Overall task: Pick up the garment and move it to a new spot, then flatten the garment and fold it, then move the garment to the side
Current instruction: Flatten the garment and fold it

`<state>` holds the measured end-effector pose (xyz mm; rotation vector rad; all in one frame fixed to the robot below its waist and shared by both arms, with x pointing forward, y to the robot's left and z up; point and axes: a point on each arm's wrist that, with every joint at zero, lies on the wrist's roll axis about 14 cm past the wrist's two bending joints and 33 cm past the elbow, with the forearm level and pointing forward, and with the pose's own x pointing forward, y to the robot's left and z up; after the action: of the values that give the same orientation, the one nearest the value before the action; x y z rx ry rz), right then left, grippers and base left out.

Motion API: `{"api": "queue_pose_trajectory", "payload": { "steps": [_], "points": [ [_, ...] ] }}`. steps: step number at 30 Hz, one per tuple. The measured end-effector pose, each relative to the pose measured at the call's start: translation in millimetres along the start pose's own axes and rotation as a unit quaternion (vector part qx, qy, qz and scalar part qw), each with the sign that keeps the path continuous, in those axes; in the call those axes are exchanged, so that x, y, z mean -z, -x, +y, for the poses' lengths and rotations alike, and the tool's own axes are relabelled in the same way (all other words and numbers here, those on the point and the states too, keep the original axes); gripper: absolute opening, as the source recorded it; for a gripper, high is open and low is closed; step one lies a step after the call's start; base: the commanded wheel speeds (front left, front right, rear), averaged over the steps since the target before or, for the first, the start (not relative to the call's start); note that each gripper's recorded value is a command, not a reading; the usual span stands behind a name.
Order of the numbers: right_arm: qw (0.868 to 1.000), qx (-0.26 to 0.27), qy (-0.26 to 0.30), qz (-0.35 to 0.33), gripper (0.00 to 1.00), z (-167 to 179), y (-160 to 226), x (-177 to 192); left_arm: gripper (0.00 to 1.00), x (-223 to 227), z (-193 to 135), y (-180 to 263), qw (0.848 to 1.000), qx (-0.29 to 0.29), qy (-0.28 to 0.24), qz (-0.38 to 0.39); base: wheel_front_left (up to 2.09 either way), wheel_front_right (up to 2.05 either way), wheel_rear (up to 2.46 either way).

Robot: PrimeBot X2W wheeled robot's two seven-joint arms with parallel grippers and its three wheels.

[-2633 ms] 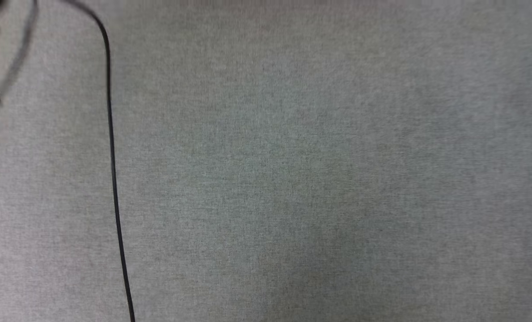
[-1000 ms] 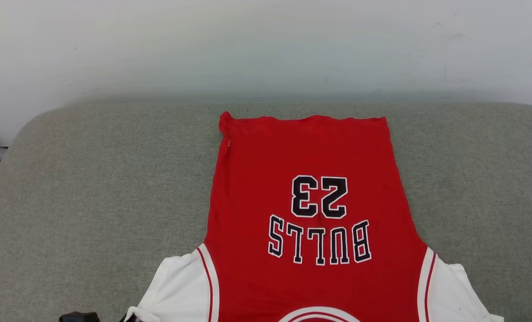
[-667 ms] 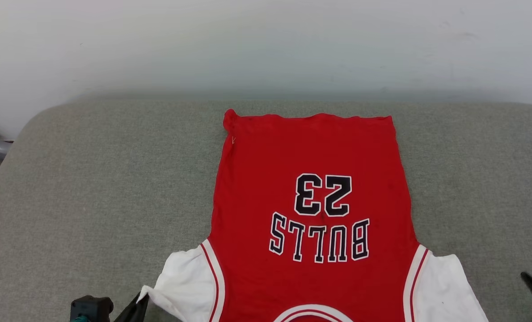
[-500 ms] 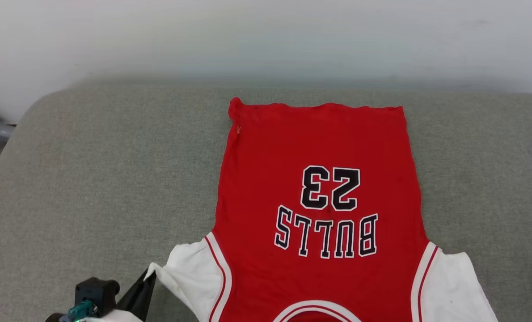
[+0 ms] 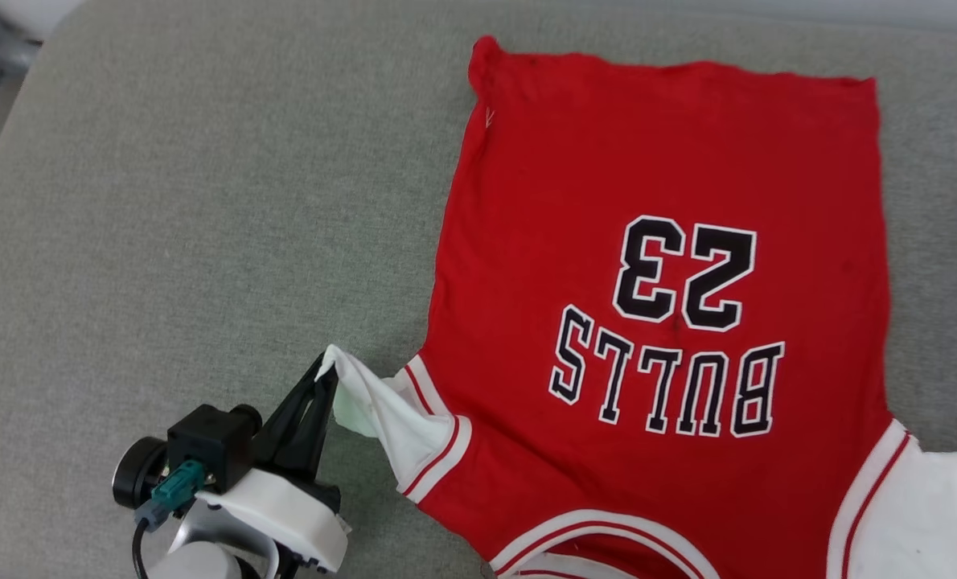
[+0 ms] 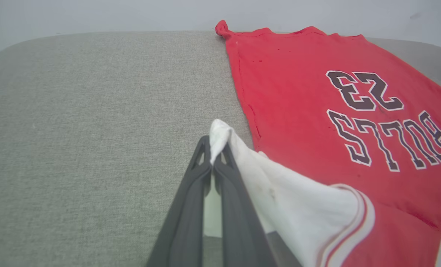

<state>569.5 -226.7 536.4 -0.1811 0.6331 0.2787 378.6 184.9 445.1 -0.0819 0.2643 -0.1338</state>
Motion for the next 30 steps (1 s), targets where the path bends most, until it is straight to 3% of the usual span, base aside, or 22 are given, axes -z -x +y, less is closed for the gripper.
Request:
{"api": "queue_pose_trajectory", "payload": {
  "steps": [5,11,19,25,26,27,30],
  "points": [
    [0.996,-0.006,-0.002,0.084,1.00,7.9,-46.4,2.1,0.00,7.6,3.9,-12.2,1.000,-0.006,-0.005,0.008,0.00,0.00,0.00],
    [0.980,-0.014,-0.015,0.197,1.00,20.8,-109.1,34.0,0.00,22.2,7.9,-26.6,1.000,-0.016,-0.003,0.023,0.00,0.00,0.00],
    [0.968,-0.035,-0.032,0.247,1.00,45.9,-173.7,75.3,0.00,41.6,18.9,-37.5,0.998,-0.032,-0.006,0.046,0.00,0.00,0.00],
    [0.961,-0.043,-0.031,0.271,1.00,51.8,-188.0,103.2,0.00,52.4,22.4,-40.0,0.998,-0.034,-0.011,0.059,0.00,0.00,0.00],
    [0.961,-0.043,-0.030,0.271,0.11,50.8,-187.1,104.2,0.00,52.3,21.9,-40.5,0.998,-0.032,-0.011,0.058,0.00,0.00,0.00],
    [0.962,-0.043,-0.029,0.269,0.00,49.9,-186.2,103.9,0.00,51.6,21.7,-41.3,0.998,-0.031,-0.013,0.057,0.00,0.00,0.00],
    [0.964,-0.044,-0.020,0.262,0.00,51.2,-181.1,101.6,0.00,48.8,21.8,-41.6,0.998,-0.030,-0.016,0.052,0.00,0.00,0.00]
  ]
}}
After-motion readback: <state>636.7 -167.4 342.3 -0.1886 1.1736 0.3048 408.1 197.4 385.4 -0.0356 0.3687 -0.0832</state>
